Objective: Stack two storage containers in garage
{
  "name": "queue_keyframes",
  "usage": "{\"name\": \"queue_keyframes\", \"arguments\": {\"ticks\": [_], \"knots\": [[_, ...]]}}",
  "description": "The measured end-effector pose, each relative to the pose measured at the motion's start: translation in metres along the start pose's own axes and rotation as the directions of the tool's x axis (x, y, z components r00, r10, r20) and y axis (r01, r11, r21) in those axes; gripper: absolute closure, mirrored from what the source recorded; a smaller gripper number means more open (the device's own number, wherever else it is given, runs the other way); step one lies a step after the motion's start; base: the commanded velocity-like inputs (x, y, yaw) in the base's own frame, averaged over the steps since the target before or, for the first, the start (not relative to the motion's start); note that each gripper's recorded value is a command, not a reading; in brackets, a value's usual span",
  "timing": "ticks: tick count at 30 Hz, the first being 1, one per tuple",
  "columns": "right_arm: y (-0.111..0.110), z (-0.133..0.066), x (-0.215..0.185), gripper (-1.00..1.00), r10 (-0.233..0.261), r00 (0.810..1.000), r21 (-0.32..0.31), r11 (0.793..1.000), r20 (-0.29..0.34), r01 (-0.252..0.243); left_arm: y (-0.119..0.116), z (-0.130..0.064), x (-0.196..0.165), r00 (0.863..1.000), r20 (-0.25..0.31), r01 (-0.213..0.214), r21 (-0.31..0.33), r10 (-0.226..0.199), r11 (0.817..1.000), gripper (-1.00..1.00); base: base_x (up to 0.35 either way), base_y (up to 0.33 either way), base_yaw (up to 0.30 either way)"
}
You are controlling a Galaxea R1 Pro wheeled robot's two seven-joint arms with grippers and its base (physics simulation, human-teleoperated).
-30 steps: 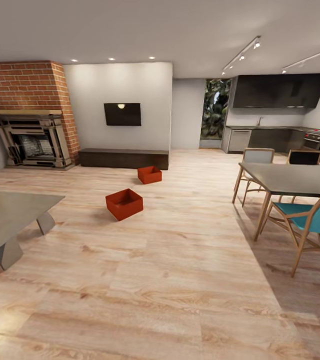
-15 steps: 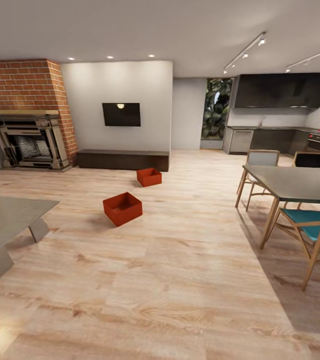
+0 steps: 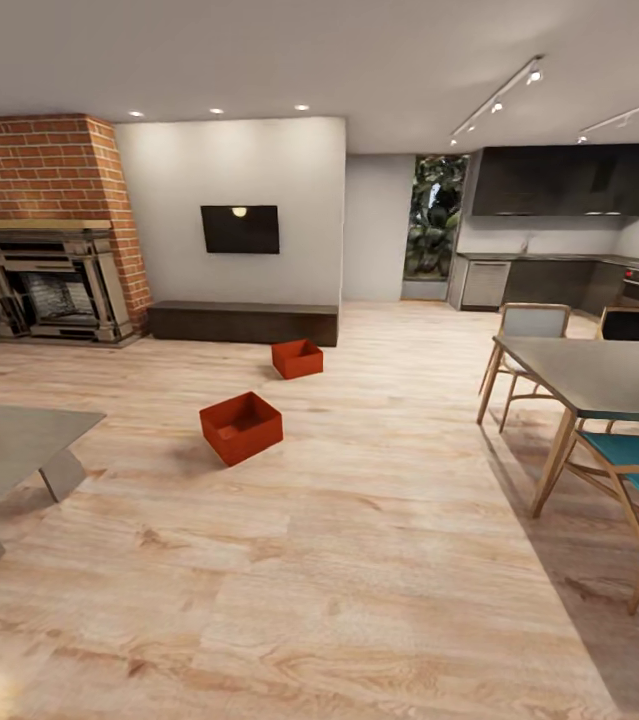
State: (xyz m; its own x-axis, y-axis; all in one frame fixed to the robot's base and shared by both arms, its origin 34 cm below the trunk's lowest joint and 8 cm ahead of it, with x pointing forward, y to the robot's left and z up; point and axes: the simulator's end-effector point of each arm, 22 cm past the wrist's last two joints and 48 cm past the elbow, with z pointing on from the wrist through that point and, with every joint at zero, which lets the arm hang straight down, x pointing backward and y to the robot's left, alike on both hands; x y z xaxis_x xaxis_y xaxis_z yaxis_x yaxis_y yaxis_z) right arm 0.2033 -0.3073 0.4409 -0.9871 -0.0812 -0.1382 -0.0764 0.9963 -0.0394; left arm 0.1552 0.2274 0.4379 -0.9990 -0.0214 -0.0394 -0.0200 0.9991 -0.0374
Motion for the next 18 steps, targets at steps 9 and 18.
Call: {"name": "queue_keyframes", "arguments": {"ticks": [9, 18], "knots": [[0.0, 0.0, 0.0, -1.0, 0.001, 1.0, 0.0, 1.0, 0.0, -0.001, 0.0, 0.0, 0.0002, 1.0, 0.0, 0.0, 0.0, 0.0, 1.0, -1.0, 0.321, 0.0, 0.0], [0.0, 0.0, 0.0, -1.0, 0.001, 1.0, 0.0, 1.0, 0.0, -0.001, 0.0, 0.0, 0.0003, 1.0, -0.001, 0.0, 0.0, 0.0, 1.0, -1.0, 0.321, 0.0, 0.0]]}}
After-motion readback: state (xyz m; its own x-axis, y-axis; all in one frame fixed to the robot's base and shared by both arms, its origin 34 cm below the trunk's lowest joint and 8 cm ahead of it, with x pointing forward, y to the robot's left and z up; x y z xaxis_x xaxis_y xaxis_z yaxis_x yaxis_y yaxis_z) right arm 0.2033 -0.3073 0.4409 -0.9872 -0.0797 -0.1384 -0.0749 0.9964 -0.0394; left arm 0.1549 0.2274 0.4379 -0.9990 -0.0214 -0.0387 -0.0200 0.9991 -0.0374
